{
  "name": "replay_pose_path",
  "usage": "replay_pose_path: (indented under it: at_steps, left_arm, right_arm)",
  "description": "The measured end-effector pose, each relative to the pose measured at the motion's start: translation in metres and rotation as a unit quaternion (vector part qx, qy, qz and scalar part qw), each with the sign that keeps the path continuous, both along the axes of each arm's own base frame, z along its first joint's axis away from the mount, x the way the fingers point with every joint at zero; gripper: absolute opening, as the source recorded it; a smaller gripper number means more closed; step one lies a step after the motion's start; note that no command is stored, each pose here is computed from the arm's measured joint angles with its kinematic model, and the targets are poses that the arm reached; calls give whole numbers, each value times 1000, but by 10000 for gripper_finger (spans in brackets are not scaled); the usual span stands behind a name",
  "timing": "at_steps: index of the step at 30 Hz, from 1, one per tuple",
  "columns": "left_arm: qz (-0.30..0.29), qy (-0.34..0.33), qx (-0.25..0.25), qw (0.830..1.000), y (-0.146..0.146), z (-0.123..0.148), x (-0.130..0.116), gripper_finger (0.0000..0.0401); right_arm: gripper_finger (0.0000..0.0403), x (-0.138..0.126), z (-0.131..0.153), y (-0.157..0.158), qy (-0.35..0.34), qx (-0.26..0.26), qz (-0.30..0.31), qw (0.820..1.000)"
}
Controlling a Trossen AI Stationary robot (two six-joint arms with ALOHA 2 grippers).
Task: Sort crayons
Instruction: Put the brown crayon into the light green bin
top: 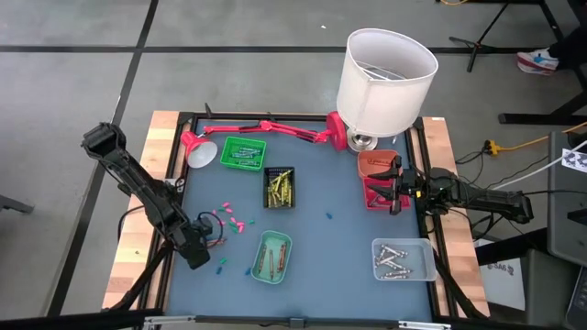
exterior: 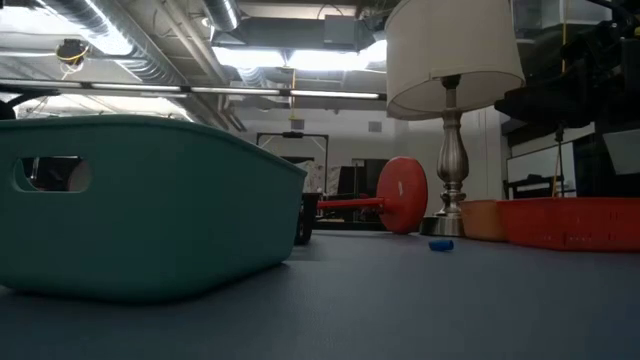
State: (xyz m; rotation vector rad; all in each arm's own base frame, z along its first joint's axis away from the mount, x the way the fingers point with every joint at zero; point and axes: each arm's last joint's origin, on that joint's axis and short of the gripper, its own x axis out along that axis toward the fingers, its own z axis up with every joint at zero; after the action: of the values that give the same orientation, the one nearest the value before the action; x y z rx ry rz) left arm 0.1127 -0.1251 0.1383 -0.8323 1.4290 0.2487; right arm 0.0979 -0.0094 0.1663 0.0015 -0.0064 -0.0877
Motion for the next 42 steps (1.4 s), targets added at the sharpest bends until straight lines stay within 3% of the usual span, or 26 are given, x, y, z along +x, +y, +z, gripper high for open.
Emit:
replay_pose_path:
  at_steps: [7,12,15,23,42]
  left_arm:
    - [-2,-3,-12,1000,-2,1,1,130]
    - [-5,59,-47,997,-2,1,-4,130]
    - [7,84,-38,996,0,-1,-7,130]
    - [28,39,4,999,3,-1,-4,130]
    - [47,-13,27,998,3,-1,1,130]
  right_arm:
    - [147,0,0,0,0,0,0,1000]
    - [147,0,0,0,0,0,0,1000]
    - [147,0,0,0,0,0,0,1000]
    - [147,0,0,0,0,0,0,1000]
    - [147,0,0,0,0,0,0,1000]
